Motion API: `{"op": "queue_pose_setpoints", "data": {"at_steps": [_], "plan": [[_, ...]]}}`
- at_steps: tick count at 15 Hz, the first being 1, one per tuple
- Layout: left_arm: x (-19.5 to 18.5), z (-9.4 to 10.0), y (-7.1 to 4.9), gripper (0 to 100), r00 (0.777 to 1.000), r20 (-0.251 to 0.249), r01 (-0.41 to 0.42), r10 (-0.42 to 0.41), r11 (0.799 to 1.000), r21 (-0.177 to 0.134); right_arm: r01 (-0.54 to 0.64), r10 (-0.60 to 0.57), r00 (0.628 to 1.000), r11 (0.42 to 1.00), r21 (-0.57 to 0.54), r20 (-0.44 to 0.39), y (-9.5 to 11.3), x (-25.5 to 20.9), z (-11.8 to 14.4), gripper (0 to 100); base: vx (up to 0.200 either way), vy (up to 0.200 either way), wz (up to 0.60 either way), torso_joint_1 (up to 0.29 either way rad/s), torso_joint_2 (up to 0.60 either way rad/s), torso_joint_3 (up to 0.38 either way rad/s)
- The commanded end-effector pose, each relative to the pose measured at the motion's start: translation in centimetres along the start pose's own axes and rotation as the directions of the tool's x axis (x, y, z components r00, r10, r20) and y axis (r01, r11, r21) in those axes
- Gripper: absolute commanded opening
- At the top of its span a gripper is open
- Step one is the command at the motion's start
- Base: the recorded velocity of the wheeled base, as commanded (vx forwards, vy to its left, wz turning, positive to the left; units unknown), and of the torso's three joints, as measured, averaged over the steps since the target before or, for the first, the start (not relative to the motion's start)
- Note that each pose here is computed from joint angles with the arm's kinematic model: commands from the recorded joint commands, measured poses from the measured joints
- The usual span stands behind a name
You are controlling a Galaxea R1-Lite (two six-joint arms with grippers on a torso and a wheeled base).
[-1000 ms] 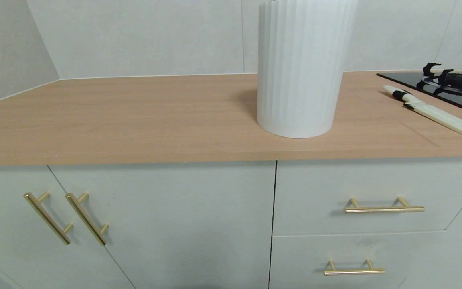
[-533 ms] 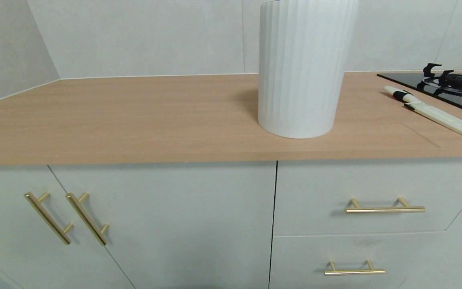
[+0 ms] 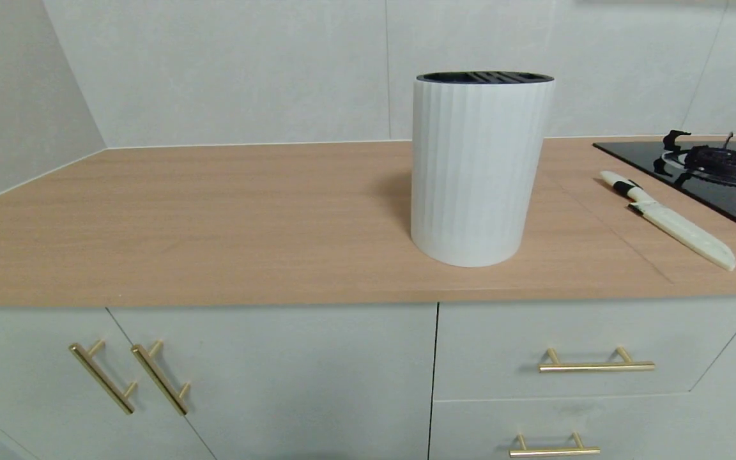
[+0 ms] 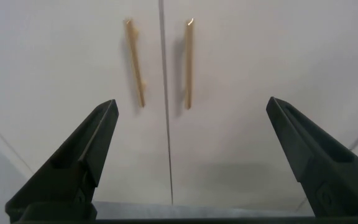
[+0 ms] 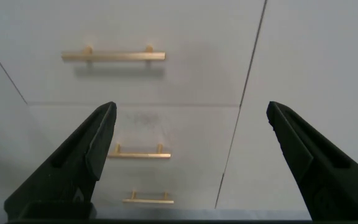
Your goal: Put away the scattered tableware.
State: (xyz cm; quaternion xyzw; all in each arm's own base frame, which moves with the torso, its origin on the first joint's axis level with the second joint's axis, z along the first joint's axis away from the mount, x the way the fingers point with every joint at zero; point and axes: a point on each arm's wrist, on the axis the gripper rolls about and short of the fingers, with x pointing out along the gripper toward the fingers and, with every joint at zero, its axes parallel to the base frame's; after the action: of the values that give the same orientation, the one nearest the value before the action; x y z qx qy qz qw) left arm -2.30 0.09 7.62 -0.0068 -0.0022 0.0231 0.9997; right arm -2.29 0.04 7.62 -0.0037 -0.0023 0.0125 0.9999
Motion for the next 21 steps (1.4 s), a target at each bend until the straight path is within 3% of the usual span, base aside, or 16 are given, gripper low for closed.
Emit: {"op": "queue_pose_setpoints", "data": {"at_steps": [1,21], "plan": [[0.0,-0.01,0.0,100,1.0,-0.001,-0.001,0.001,1.0,0.0,-0.001,0.001,1.0,1.0,0.0,-0.001,0.0,0.01,0.0,100,0.0,0.0,0.0,0.119,-0.48,-0.349],[0.0,-0.01,0.0,100,1.0,-0.001,-0.001,0.001,1.0,0.0,-0.001,0.001,1.0,1.0,0.0,-0.001,0.0,0.01,0.0,100,0.0,0.0,0.0,0.191,-0.5,-0.312]]}}
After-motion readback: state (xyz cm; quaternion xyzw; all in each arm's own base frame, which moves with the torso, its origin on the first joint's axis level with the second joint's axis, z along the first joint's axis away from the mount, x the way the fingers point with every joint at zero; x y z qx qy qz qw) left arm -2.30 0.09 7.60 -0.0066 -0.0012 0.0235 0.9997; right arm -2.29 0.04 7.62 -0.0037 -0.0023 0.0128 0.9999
